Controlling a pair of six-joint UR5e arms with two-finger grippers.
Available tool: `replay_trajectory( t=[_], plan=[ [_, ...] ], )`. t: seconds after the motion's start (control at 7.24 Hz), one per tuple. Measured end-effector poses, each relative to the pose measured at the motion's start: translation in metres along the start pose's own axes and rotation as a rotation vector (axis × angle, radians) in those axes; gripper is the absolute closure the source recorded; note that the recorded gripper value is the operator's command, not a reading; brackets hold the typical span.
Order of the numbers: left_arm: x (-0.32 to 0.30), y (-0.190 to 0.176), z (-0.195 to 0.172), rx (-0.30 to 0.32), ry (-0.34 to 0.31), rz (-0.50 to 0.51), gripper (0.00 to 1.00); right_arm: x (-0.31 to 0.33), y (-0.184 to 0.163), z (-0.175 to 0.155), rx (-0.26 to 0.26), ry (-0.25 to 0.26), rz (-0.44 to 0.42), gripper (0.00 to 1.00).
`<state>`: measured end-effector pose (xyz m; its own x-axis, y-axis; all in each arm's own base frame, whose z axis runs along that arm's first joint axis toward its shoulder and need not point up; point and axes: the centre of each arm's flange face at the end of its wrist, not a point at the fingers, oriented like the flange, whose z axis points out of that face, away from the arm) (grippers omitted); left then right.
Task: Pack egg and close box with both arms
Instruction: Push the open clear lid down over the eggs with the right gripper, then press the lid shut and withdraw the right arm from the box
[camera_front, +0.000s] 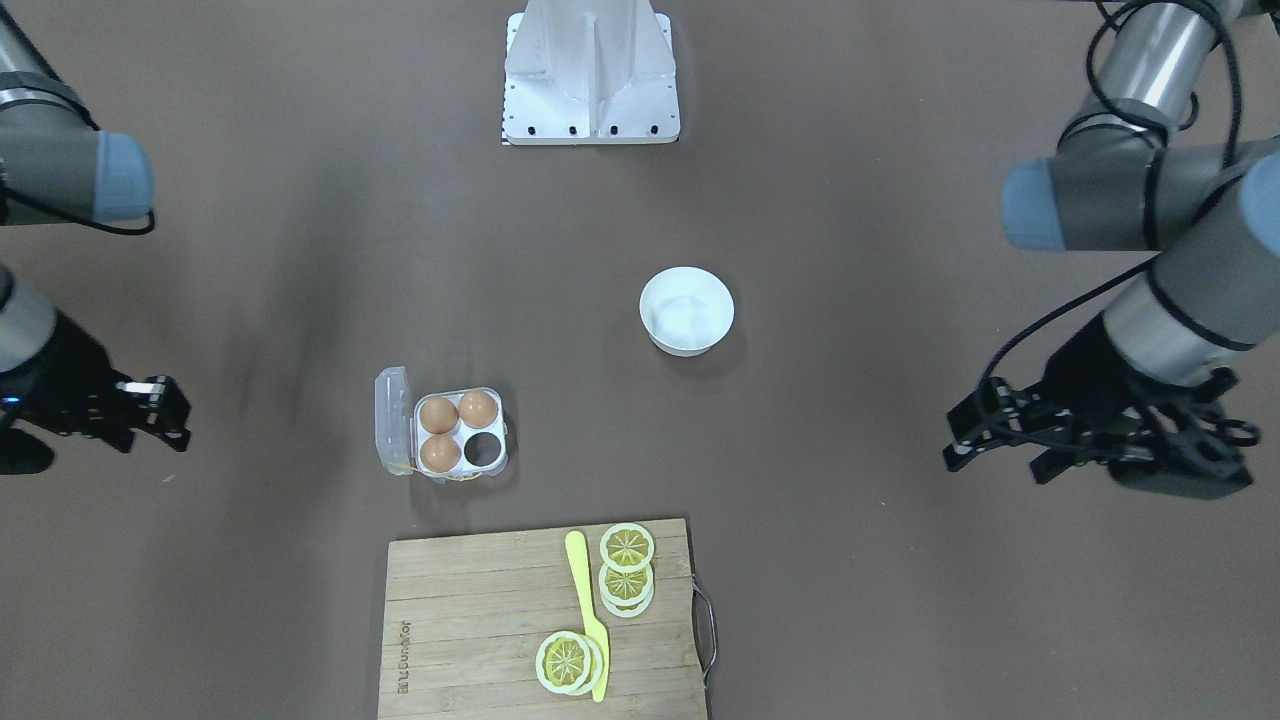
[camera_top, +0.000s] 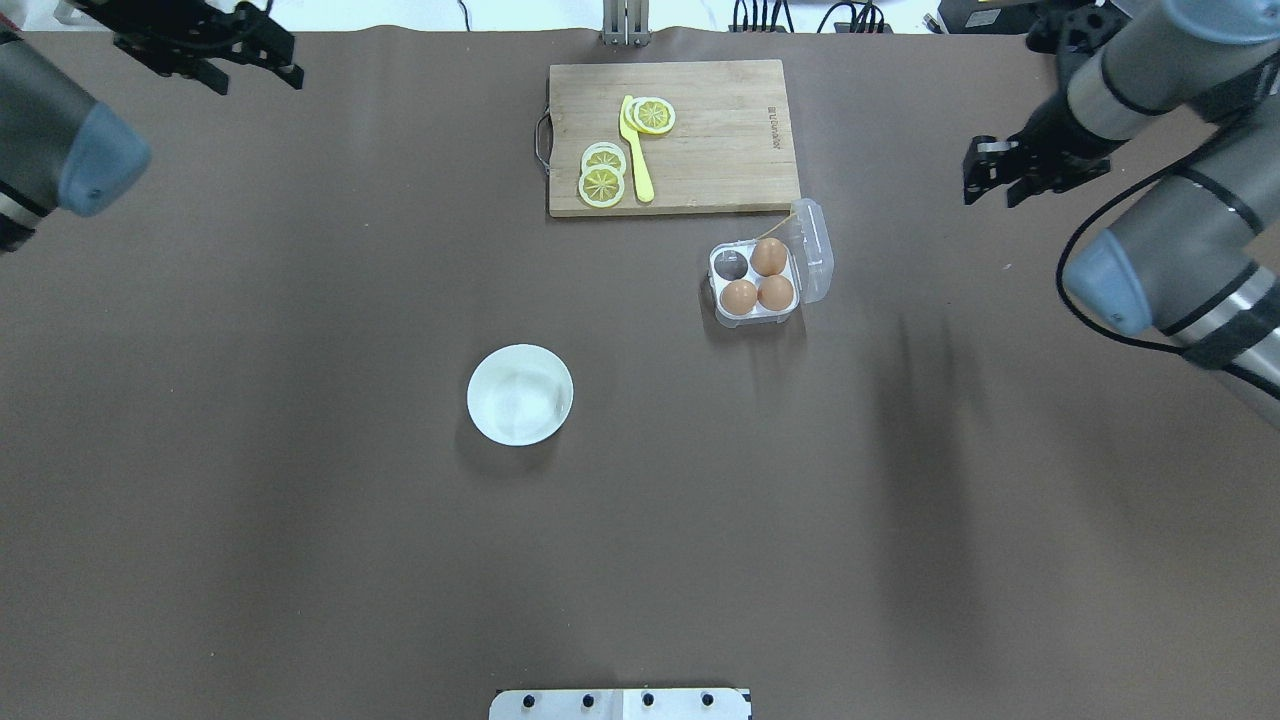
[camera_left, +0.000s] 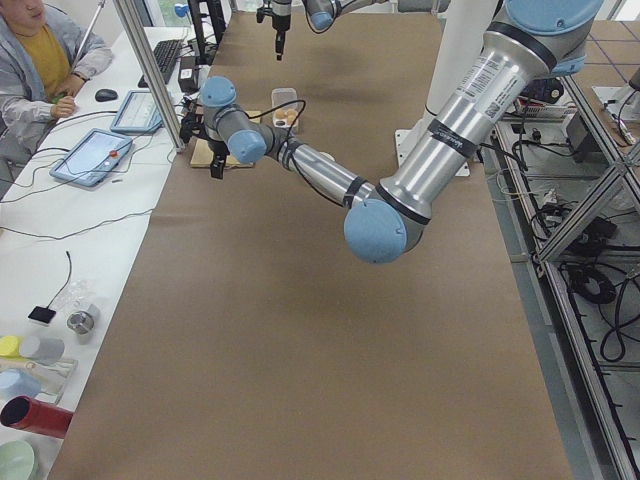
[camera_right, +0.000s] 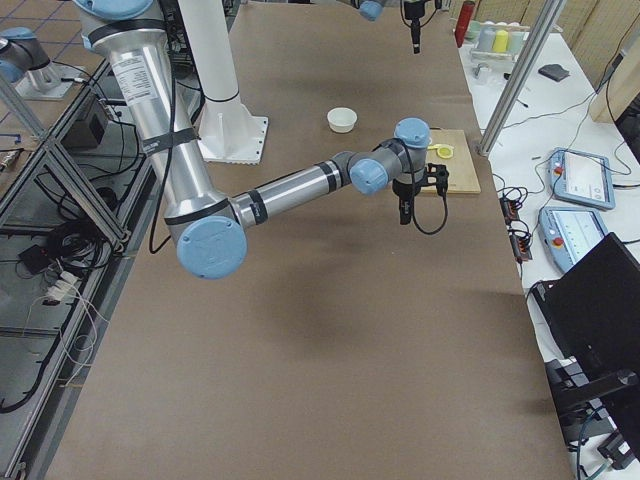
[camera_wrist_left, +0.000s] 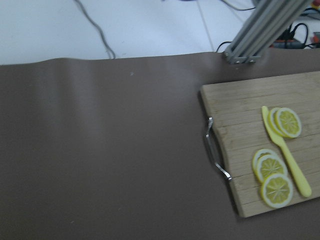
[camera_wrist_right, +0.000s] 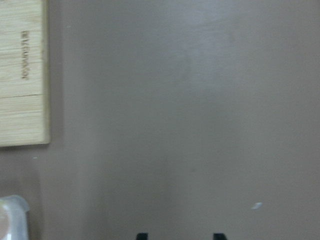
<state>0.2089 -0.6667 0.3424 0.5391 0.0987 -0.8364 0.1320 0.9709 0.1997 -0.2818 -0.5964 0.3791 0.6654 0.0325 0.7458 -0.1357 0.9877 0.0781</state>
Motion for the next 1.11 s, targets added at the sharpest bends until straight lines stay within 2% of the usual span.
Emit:
replay_trajectory(
  t=[0.28,0.41,0.69,0.97,1.11],
  plan=[
    [-0.078,0.005,-0.019,0.002,-0.044,-0.043,0.03,-0.085,0.019,0.016,-0.007,-0.034,0.011,1.0],
    [-0.096,0.006,-0.025,0.005,-0.055,-0.061,0.03,-0.11,0.026,0.019,-0.007,-0.045,0.012,1.0],
    [-0.111,0.011,-0.028,0.002,-0.063,-0.08,0.03,-0.169,0.032,0.021,-0.014,-0.078,0.031,1.0],
    [-0.116,0.012,-0.032,0.005,-0.064,-0.088,0.03,-0.231,0.039,0.019,0.004,-0.113,0.079,1.0],
    [-0.119,0.011,-0.035,0.005,-0.069,-0.096,0.03,-0.239,0.033,0.007,0.008,-0.144,0.104,1.0]
  ],
)
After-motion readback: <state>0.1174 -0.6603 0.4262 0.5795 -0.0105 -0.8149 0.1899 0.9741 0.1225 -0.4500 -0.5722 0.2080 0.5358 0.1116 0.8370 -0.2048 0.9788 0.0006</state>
